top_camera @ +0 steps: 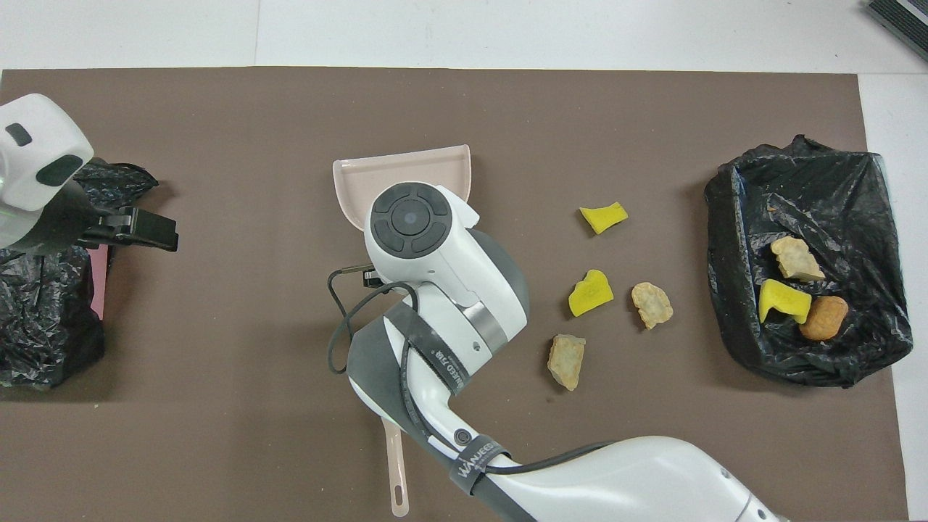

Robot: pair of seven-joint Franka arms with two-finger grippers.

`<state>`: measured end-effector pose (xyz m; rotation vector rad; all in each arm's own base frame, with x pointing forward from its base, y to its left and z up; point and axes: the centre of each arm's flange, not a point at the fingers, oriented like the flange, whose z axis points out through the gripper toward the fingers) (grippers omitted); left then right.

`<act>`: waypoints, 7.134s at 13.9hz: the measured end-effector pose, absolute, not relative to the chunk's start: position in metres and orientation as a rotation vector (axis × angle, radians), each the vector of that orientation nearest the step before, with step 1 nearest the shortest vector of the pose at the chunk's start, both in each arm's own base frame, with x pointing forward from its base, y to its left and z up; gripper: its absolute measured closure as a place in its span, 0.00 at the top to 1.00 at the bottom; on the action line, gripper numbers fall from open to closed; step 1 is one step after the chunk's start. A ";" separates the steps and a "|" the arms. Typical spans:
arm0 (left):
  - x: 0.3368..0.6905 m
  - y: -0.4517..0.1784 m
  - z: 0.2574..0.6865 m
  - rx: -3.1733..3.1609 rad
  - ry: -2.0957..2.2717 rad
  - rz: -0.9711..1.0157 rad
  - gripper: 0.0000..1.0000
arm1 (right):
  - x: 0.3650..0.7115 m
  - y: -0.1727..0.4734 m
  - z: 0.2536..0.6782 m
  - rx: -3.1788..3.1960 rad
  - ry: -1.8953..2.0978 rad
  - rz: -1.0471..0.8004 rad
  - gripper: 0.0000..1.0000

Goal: Sweep and dump trash in bin

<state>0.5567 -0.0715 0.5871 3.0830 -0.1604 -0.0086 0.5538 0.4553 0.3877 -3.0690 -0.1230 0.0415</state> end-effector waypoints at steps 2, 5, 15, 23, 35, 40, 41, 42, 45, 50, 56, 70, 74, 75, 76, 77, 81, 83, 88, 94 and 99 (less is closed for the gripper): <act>0.557 -0.072 0.587 3.083 -0.161 -0.009 1.00 | 0.551 0.467 0.372 -3.060 -0.096 0.035 0.32; 0.557 -0.073 0.587 3.083 -0.166 -0.008 1.00 | 0.540 0.487 0.358 -3.057 -0.073 0.038 0.32; 0.558 -0.077 0.587 3.079 -0.218 0.008 1.00 | 0.543 0.488 0.369 -3.033 0.039 0.039 0.69; 0.579 -0.129 0.555 3.056 -0.347 0.016 1.00 | 0.492 0.464 0.427 -3.071 -0.005 0.046 1.00; 0.576 -0.296 0.436 3.111 -0.286 0.036 1.00 | 0.352 0.438 0.440 -3.070 -0.131 0.267 1.00; 0.537 -0.324 0.362 3.118 -0.256 0.004 1.00 | 0.300 0.456 0.379 -3.057 -0.171 0.222 1.00; 0.532 -0.326 0.357 3.122 -0.260 -0.010 1.00 | 0.294 0.459 0.366 -3.061 -0.173 0.227 1.00; 0.529 -0.327 0.355 3.118 -0.249 -0.023 1.00 | 0.292 0.462 0.355 -3.063 -0.175 0.231 0.99; 0.522 -0.329 0.353 3.085 -0.199 -0.069 0.91 | 0.287 0.467 0.340 -3.052 -0.186 0.211 0.88; 0.514 -0.326 0.354 3.095 -0.175 -0.159 0.44 | 0.276 0.473 0.342 -3.048 -0.221 0.207 0.49; 0.524 -0.324 0.386 3.092 -0.158 -0.131 0.31 | 0.276 0.473 0.341 -3.049 -0.226 0.208 0.26; 0.541 -0.198 0.497 3.058 -0.857 -0.171 0.31 | 0.358 0.299 0.439 -3.356 -0.070 0.387 0.26; 0.546 -0.177 0.493 2.909 -1.288 -0.202 0.31 | 0.385 0.254 0.429 -3.483 0.001 0.376 0.26; 0.548 -0.164 0.490 2.831 -1.427 -0.220 0.31 | 0.392 0.242 0.427 -3.514 0.011 0.371 0.26; 0.549 -0.149 0.485 2.751 -1.548 -0.241 0.31 | 0.398 0.231 0.425 -3.547 0.028 0.370 0.26; 0.547 -0.138 0.481 2.688 -1.634 -0.258 0.31 | 0.403 0.220 0.424 -3.566 0.056 0.374 0.26; 0.531 -0.141 0.470 2.427 -1.989 -0.317 0.31 | 0.426 0.174 0.416 -3.568 0.180 0.440 0.26; 0.520 -0.165 0.456 2.324 -2.135 -0.339 0.31 | 0.434 0.157 0.413 -3.558 0.212 0.469 0.26; 0.479 -0.230 0.402 2.239 -2.277 -0.333 0.31 | 0.444 0.144 0.399 -3.545 0.233 0.493 0.26; 0.431 -0.276 0.374 2.395 -2.227 -0.370 0.31 | 0.438 0.144 0.367 -3.547 0.220 0.553 0.26; 0.424 -0.280 0.374 2.436 -2.202 -0.363 0.31 | 0.434 0.137 0.356 -3.543 0.231 0.584 0.26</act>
